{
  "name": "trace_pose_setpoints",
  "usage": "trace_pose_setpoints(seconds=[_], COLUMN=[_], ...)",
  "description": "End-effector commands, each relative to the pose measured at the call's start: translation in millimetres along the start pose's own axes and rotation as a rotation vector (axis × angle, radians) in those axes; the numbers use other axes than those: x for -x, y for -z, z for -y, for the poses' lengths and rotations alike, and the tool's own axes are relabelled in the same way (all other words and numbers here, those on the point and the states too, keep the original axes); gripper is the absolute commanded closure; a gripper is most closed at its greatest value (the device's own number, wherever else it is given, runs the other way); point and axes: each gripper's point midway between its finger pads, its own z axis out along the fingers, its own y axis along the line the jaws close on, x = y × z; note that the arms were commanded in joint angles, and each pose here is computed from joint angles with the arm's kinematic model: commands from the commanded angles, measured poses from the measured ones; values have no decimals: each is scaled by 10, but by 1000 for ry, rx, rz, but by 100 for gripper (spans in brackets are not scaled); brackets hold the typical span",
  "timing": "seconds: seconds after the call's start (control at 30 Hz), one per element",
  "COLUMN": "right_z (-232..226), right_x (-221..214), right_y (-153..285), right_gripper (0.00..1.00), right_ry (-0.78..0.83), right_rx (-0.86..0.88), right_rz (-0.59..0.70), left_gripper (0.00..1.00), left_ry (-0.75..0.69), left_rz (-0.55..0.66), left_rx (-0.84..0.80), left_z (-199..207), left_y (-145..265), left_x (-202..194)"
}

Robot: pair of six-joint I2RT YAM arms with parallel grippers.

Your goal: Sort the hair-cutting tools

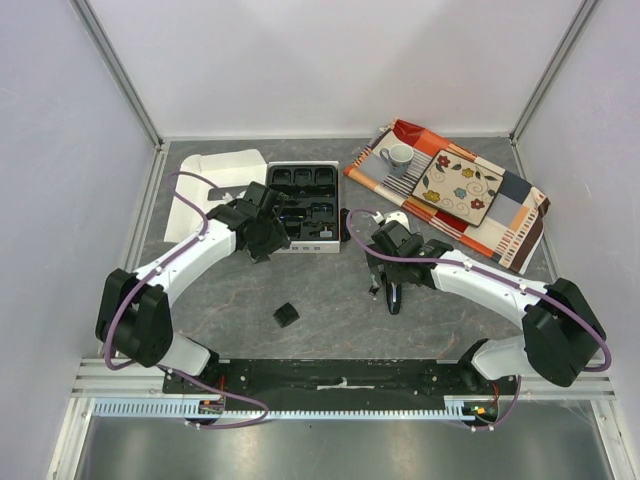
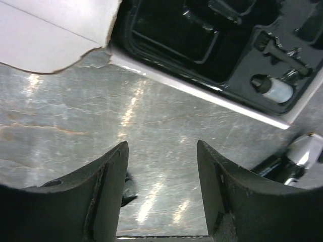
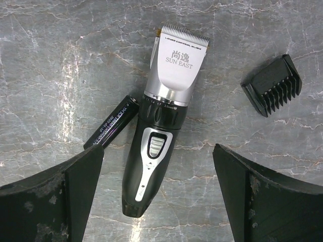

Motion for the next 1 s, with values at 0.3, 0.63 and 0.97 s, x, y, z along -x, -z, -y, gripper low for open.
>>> trace_pose_setpoints(seconds=[0.3, 0.63, 0.97], right_z=[-32, -46, -78], right_x=[100, 66, 36], right_y=[97, 122, 108], right_gripper=[2, 2, 2], right_ry=[40, 45, 52], right_rx=[44, 70, 87], right_rz=[54, 61, 55], left_gripper=[36, 37, 39], left_ry=[298, 352, 359], left_rz=[128, 168, 191], left_rx=[-33, 34, 68], left_z=[362, 393, 384], left_y=[-175, -405, -497], left_x=[229, 352, 407])
